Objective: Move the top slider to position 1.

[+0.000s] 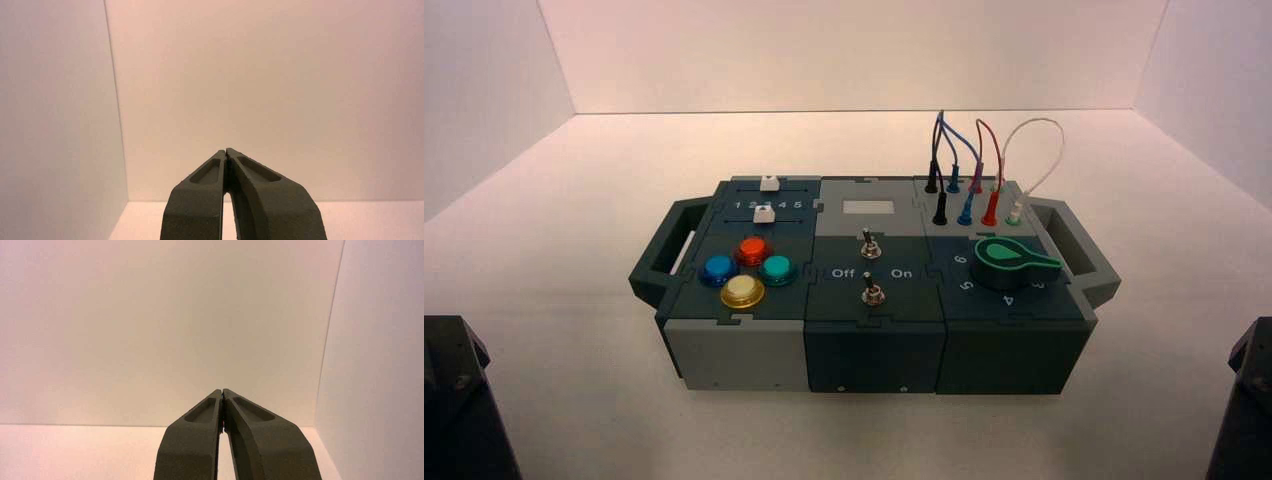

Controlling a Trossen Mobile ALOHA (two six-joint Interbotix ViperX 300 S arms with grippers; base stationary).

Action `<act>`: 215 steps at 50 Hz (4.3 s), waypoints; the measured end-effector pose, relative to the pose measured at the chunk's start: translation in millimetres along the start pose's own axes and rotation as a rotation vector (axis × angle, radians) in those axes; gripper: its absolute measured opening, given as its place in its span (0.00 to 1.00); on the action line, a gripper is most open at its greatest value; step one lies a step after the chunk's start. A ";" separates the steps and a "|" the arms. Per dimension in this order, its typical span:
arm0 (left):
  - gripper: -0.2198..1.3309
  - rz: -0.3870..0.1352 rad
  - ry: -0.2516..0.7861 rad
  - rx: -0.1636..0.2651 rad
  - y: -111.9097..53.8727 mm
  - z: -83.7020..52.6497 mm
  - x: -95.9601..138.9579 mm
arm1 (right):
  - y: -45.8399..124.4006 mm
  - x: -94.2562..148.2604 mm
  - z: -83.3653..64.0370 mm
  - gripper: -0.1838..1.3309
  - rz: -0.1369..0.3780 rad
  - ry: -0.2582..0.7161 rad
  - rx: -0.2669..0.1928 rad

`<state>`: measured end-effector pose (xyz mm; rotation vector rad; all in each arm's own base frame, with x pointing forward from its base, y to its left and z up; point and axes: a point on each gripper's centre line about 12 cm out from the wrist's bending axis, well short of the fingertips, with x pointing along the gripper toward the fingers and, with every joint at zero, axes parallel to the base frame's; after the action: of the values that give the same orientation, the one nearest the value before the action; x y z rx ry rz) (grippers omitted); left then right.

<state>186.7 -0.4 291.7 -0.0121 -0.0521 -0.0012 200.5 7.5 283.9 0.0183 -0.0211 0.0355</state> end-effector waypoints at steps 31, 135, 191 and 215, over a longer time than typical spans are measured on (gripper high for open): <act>0.04 -0.296 0.704 0.127 -53.9 -59.2 -7.8 | 34.2 22.0 -38.2 0.03 0.152 0.338 -0.036; 0.04 -0.378 1.026 0.192 -74.8 -103.2 -8.2 | 285.4 80.0 -195.2 0.03 0.550 1.337 0.057; 0.04 -0.377 1.041 0.195 -74.8 -106.3 -8.1 | 326.0 85.1 -207.6 0.03 0.601 1.373 0.061; 0.04 -0.375 1.045 0.191 -75.2 -106.9 -7.4 | 316.2 62.0 -190.2 0.03 0.627 1.378 0.041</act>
<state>184.7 -76.9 185.5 0.1900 0.9911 -0.3759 255.2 329.1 100.7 0.0241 1.3548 0.6680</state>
